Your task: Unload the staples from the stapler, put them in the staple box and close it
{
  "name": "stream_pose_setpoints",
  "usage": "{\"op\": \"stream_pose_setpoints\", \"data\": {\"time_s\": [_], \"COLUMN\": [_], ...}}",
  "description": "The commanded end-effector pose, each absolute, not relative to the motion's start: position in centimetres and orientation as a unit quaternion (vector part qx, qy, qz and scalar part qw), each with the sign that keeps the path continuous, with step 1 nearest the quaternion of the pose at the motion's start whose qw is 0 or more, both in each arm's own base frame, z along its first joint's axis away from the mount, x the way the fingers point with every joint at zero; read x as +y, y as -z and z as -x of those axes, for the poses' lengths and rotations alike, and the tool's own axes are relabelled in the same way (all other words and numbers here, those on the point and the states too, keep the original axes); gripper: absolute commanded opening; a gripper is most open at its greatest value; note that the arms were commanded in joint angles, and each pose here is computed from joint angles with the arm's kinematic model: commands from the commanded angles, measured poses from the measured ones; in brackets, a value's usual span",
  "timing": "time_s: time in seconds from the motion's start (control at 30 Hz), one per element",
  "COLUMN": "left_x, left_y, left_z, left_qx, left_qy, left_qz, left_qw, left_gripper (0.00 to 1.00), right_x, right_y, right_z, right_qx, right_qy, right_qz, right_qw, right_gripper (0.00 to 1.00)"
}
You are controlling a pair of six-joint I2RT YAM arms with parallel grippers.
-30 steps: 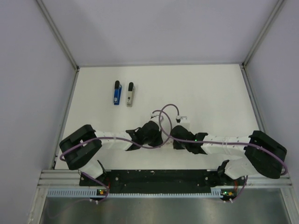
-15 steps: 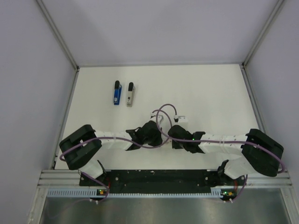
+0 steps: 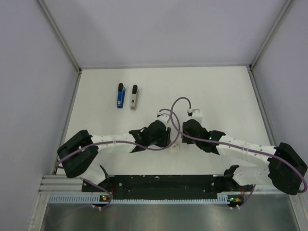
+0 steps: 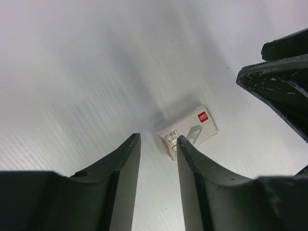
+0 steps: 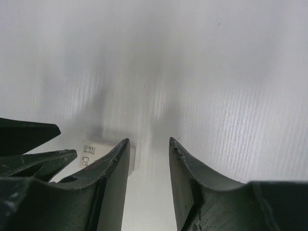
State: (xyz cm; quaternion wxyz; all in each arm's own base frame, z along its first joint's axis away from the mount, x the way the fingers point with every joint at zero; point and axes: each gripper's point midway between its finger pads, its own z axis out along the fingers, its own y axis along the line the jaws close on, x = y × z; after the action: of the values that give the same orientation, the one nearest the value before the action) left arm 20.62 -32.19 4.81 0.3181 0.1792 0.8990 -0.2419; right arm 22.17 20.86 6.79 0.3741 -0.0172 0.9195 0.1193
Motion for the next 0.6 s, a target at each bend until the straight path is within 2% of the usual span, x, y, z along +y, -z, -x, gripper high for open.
{"op": "stream_pose_setpoints", "data": {"time_s": [0.0, 0.2, 0.23, 0.33, 0.37, 0.43, 0.5, 0.57], "left_x": [-31.9, -29.8, -29.6, -29.0, -28.8, -28.3, -27.9, -27.4], "left_y": [-8.7, -13.0, -14.3, -16.8, -17.8, -19.4, -20.7, -21.9], "left_z": [-22.7, -24.4, -24.7, -25.2, -25.4, -25.6, -25.6, -25.4], "left_qx": [0.883, 0.867, 0.859, 0.843, 0.838, 0.83, 0.823, 0.815], "left_qy": [0.225, 0.186, 0.184, 0.174, 0.17, 0.164, 0.164, 0.172], "left_qz": [-0.176, -0.171, -0.174, -0.188, -0.19, -0.189, -0.189, -0.183], "left_qw": [0.371, 0.43, 0.445, 0.474, 0.483, 0.498, 0.51, 0.522], "left_gripper": [0.46, 0.76, 0.96, 0.99, 0.99, 0.99, 0.99, 0.99], "right_x": [19.9, 18.4, 18.3, 18.3, 18.3, 18.2, 18.0, 17.7], "right_y": [-10.2, -13.6, -14.2, -16.1, -16.6, -17.2, -18.0, -18.9], "right_z": [-24.2, -26.1, -26.4, -27.0, -27.1, -27.3, -27.4, -27.5], "right_qx": [0.902, 0.88, 0.877, 0.867, 0.865, 0.864, 0.864, 0.861], "right_qy": [-0.098, -0.063, -0.063, -0.065, -0.064, -0.059, -0.052, -0.049], "right_qz": [0.029, 0.039, 0.039, 0.042, 0.042, 0.041, 0.037, 0.028], "right_qw": [0.419, 0.468, 0.474, 0.492, 0.496, 0.498, 0.499, 0.505], "right_gripper": [0.4, 0.64, 0.66, 0.72, 0.84, 0.94, 0.99, 0.99]}}
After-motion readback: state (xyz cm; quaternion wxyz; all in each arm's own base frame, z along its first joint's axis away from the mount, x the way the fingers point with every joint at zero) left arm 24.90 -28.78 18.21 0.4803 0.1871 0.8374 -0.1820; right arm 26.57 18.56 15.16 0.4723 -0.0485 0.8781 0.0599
